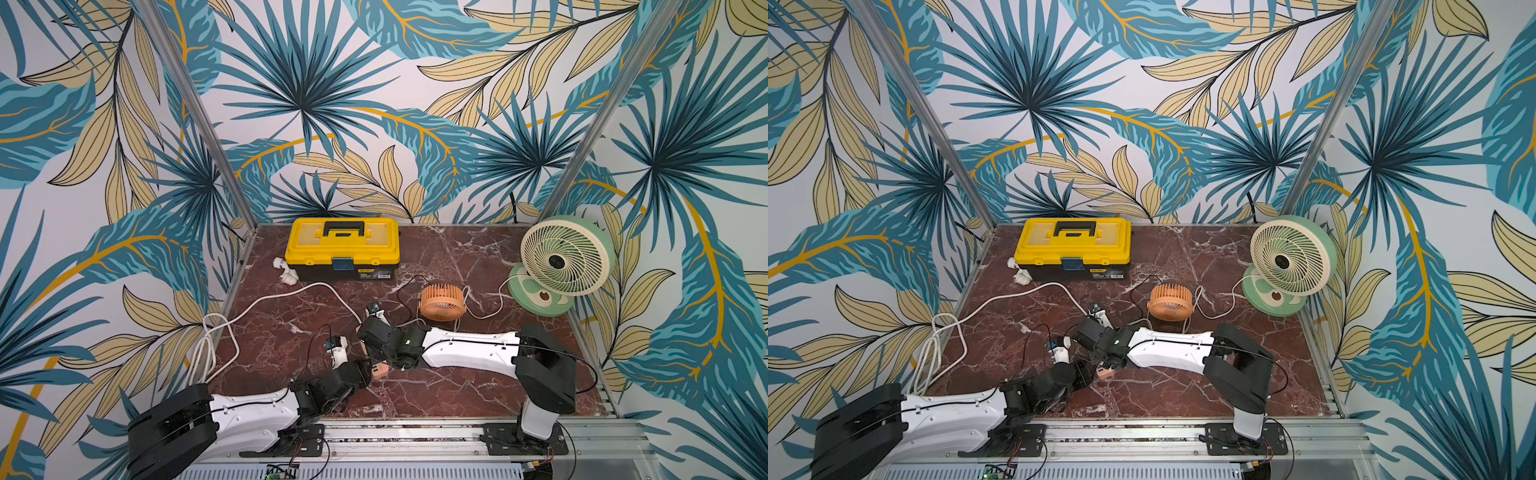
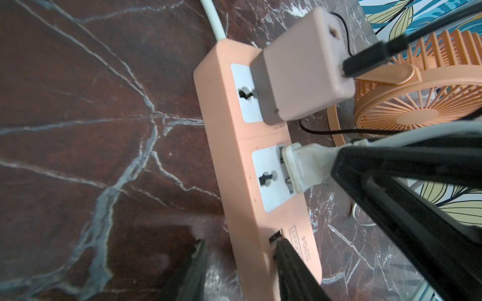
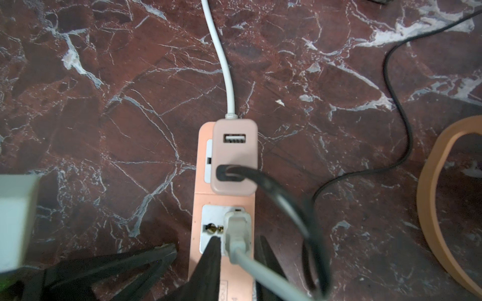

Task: Plug the desk fan into the power strip
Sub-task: Insert the plug into the socket.

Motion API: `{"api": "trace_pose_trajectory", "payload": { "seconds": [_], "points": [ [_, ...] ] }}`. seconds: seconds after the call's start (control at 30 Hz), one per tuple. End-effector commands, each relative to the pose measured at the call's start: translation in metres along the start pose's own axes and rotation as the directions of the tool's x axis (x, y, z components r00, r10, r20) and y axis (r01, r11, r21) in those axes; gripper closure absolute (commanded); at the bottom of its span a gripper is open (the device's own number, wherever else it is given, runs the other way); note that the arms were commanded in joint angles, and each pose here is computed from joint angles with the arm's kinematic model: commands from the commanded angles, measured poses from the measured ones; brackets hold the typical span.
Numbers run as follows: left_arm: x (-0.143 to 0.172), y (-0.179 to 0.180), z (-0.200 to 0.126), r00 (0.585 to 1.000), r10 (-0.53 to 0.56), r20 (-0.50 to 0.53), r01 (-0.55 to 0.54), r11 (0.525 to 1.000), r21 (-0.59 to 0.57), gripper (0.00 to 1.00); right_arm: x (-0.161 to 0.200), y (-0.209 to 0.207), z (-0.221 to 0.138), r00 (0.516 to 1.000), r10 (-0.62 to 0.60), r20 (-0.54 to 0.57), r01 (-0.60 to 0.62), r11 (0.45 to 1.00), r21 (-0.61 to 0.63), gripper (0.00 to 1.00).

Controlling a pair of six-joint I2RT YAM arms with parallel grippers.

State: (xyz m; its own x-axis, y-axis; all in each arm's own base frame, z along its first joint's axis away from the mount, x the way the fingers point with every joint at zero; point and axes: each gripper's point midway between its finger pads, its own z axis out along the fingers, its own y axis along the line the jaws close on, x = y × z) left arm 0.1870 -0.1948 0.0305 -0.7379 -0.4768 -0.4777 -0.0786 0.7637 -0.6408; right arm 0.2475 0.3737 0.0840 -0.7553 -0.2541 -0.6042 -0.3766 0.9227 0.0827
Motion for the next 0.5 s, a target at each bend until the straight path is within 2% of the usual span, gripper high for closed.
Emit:
{"api": "trace_pose_trajectory", "payload": {
  "seconds": [0.0,0.47],
  "points": [
    [0.003,0.03,-0.001,0.999,0.044,0.003,-0.044,0.994,-0.099,0.54,0.004,-0.009,0.003,1.0,-0.007,-0.014,0.008,0.999,0.039,0.77],
    [0.003,0.032,-0.001,0.999,0.039,0.006,-0.039,0.994,-0.099,0.54,0.017,-0.017,0.005,1.0,0.008,-0.022,-0.007,0.999,0.043,0.96]
  ]
}}
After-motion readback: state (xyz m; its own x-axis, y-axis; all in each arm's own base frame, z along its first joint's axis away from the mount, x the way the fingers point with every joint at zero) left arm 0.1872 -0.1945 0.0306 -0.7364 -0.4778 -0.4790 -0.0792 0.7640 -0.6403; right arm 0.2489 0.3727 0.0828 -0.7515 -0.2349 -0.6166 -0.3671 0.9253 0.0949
